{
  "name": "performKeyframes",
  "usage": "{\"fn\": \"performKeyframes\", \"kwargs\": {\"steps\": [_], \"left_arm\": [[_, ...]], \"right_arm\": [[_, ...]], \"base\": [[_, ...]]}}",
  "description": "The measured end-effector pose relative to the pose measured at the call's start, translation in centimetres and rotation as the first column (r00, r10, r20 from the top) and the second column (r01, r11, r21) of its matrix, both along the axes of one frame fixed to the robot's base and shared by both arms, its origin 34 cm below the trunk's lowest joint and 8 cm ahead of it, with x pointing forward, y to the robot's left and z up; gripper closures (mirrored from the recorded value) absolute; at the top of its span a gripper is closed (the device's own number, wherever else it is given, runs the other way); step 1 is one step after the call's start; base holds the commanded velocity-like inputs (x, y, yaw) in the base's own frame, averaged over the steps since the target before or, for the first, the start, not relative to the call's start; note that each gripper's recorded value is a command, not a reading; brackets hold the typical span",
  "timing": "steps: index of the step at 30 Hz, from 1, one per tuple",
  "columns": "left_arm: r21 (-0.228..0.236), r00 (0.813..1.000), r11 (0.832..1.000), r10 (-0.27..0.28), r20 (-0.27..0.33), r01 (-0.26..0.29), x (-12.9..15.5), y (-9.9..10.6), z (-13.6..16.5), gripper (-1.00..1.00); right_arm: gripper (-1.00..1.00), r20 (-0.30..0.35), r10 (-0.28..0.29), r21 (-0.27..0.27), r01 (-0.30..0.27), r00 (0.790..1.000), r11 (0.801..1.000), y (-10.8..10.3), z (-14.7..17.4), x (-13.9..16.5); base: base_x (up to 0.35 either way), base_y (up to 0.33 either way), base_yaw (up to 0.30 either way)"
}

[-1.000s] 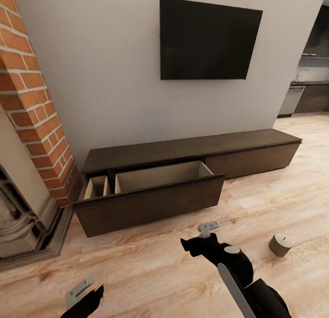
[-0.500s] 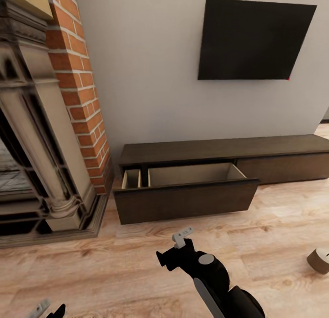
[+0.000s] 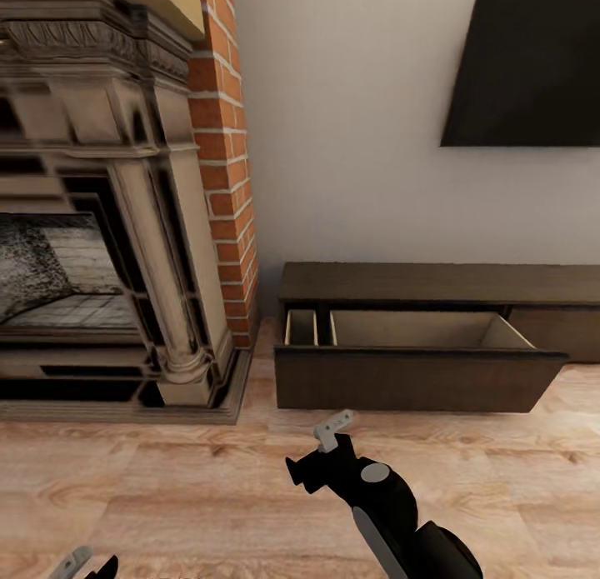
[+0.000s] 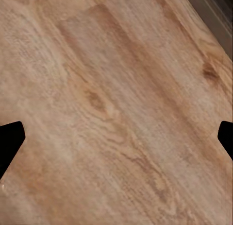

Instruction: Place each of the two pumpkins and all three candles from the living room inside a cabinet in the living room (use any cabinet), then make sure every cabinet is closed, and position the cauldron so it is next to a table in the living room.

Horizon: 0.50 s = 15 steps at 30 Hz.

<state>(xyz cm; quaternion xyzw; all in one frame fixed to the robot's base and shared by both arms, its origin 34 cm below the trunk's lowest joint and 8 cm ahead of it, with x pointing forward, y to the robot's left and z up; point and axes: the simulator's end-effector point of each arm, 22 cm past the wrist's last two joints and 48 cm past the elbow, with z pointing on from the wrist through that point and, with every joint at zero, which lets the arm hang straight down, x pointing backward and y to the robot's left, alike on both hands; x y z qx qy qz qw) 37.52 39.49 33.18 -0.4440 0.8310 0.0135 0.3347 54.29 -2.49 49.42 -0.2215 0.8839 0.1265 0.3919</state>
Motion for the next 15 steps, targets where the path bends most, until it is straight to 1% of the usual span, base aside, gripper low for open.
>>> {"fn": "performKeyframes", "kwargs": {"steps": [15], "left_arm": [[0.002,1.0,1.0,0.002,-0.005,-0.002,-0.16,0.14,-0.13,-1.0]], "right_arm": [[-1.0,-0.001,0.003,0.008,-0.003,1.0,1.0,0.53,0.17,-0.13]], "base": [[0.083,0.296,0.297]]}}
